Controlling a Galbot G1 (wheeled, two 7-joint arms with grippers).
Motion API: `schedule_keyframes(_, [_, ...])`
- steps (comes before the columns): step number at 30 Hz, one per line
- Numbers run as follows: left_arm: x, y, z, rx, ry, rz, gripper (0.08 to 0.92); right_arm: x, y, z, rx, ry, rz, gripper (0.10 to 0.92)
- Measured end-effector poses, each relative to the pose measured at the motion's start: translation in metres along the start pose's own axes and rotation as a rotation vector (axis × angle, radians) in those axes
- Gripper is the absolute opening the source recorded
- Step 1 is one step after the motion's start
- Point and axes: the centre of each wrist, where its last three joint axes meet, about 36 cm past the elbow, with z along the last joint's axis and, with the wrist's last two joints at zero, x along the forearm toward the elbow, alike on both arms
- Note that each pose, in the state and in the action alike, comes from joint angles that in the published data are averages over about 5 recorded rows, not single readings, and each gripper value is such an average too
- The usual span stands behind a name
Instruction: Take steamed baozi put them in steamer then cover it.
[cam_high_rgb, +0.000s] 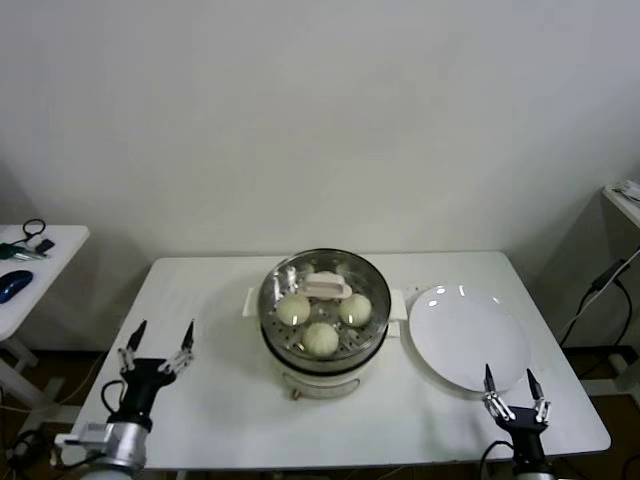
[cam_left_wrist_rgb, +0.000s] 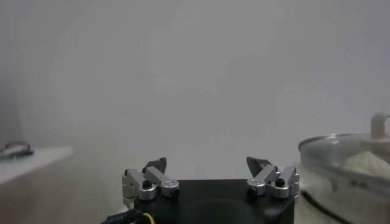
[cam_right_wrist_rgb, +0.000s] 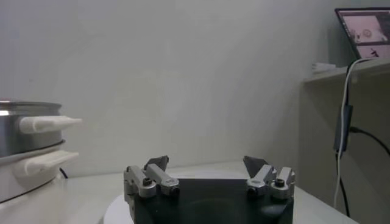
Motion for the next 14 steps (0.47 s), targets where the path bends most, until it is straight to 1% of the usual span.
schedule_keyframes(6, [0.012,0.010,0.026,0.041,0.026,0.002,0.823,0.000,-0.002,-0.001,0.003,0.000,0.000,0.823])
schedule_keyframes(14, [0.022,0.014,0.041,0.060,0.047,0.014,0.823,-0.001,-0.004,-0.002,0.004,0.000,0.001,0.823])
